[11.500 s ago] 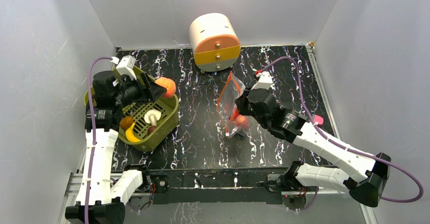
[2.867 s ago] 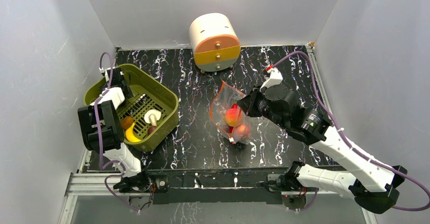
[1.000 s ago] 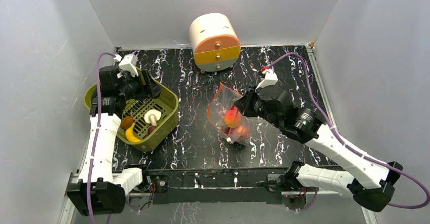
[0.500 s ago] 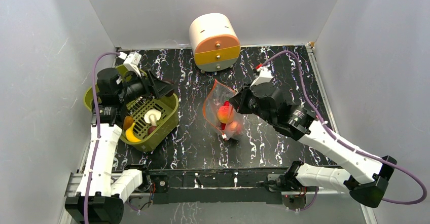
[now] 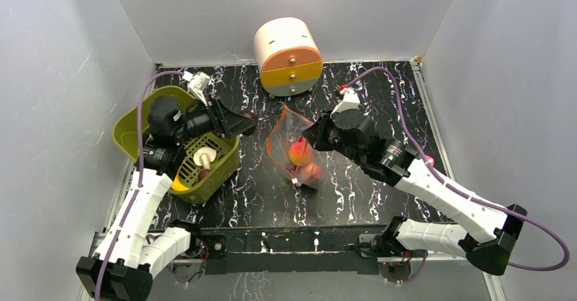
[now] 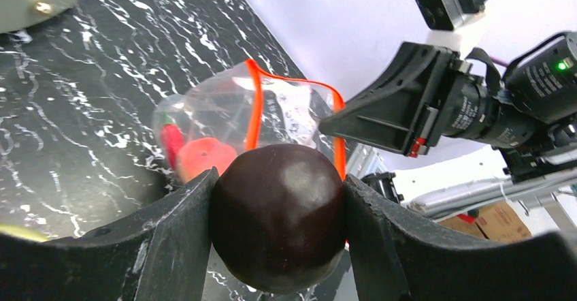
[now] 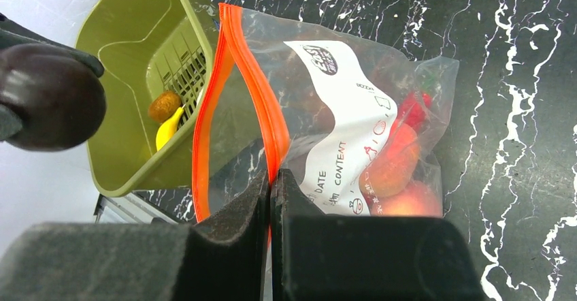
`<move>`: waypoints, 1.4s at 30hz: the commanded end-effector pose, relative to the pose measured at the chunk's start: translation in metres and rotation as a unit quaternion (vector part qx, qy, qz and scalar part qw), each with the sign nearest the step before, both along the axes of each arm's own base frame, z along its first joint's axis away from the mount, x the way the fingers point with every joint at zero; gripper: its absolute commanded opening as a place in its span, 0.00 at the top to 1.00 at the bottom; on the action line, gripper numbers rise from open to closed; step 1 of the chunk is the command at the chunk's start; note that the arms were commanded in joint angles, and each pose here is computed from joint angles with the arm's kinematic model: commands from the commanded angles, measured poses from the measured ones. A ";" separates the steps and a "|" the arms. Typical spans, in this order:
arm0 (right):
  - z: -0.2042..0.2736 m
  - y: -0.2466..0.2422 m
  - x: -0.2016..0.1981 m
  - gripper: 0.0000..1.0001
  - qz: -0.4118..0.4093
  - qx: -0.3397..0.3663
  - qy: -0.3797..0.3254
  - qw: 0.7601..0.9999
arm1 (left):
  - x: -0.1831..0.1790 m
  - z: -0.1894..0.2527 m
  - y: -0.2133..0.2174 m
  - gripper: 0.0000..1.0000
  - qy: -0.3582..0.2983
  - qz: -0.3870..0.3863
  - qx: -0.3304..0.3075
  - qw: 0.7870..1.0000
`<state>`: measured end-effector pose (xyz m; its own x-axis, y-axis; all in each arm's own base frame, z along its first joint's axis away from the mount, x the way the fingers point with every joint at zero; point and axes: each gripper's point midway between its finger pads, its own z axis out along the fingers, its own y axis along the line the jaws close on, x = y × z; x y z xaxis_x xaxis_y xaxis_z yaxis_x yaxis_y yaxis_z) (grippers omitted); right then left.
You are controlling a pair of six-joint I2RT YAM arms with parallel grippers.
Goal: Place the food in the zip-top bag and seal the zipper
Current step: Place the fake fruit in the zipper food storage bag.
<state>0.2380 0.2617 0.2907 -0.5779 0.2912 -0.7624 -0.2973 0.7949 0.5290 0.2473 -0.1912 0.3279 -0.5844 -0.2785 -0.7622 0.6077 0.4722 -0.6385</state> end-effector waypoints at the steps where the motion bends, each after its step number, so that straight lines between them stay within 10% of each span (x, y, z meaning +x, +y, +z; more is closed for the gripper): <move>1: 0.029 0.008 0.004 1.00 0.001 0.046 -0.033 0.998 | -0.007 0.013 -0.023 0.76 -0.019 -0.026 -0.016 0.999; 27: 0.033 0.001 -0.004 1.00 0.005 0.065 -0.040 0.997 | -0.015 -0.053 -0.112 0.66 0.002 -0.061 0.103 0.993; 42: 0.025 0.004 -0.007 1.00 0.014 0.058 -0.030 0.998 | -0.021 -0.050 -0.118 0.39 -0.006 -0.069 0.121 0.990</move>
